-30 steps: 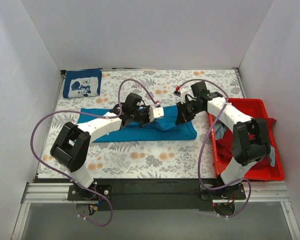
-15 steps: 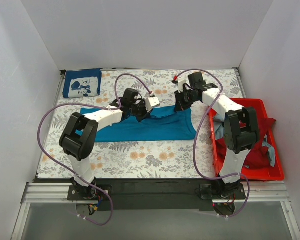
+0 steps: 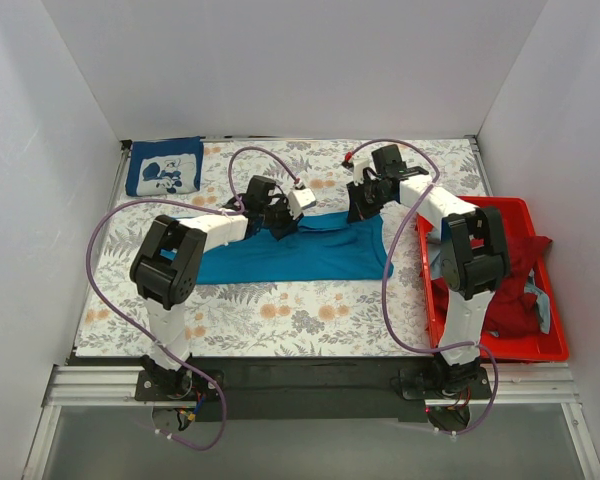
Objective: Fold and stack the t-shirts
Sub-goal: Fold the tshirt
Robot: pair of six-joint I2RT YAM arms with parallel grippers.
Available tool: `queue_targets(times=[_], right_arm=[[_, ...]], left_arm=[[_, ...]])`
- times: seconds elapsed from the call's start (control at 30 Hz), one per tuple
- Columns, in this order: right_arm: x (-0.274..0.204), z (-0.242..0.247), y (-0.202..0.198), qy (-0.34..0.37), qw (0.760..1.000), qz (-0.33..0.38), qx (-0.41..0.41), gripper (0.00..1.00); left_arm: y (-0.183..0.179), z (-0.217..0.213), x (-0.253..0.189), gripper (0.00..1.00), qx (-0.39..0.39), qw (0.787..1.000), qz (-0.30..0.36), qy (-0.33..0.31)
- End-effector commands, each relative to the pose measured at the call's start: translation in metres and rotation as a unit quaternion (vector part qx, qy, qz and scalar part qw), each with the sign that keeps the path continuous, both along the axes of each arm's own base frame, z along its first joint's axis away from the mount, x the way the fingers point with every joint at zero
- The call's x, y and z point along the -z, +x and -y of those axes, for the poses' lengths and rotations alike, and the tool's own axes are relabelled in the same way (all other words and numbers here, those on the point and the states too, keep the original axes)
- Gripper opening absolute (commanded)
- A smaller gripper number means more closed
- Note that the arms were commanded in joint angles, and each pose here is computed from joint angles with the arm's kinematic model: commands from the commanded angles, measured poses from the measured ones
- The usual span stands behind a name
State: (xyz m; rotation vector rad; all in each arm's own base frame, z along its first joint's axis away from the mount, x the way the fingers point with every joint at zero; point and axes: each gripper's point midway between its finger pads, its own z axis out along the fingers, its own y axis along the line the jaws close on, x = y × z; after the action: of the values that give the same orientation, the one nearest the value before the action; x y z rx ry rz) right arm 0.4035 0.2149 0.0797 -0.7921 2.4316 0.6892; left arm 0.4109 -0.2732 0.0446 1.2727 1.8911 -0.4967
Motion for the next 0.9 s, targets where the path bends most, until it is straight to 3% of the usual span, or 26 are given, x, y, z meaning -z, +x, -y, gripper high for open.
queue_targets(times=[0.0,0.5,0.73,0.87], right_arm=[[-0.021,-0.005,0.014,0.017,0.999,0.035,0.001,0.01],[-0.024,-0.012,-0.034,0.057,0.998,-0.038,-0.008,0.01],[-0.006,-0.007,-0.060,0.044,0.996,-0.072,-0.009,0.01],[0.009,0.002,-0.064,0.014,0.996,-0.083,-0.004,0.38]], left_arm=[[0.016,0.001,-0.024,0.14,-0.007,0.999,0.037,-0.010],[-0.001,-0.011,-0.040,0.26,-0.003,0.999,0.047,-0.017],[-0.007,-0.019,-0.053,0.32,-0.017,0.999,0.046,-0.020],[-0.014,-0.024,-0.056,0.43,-0.041,0.999,0.010,-0.023]])
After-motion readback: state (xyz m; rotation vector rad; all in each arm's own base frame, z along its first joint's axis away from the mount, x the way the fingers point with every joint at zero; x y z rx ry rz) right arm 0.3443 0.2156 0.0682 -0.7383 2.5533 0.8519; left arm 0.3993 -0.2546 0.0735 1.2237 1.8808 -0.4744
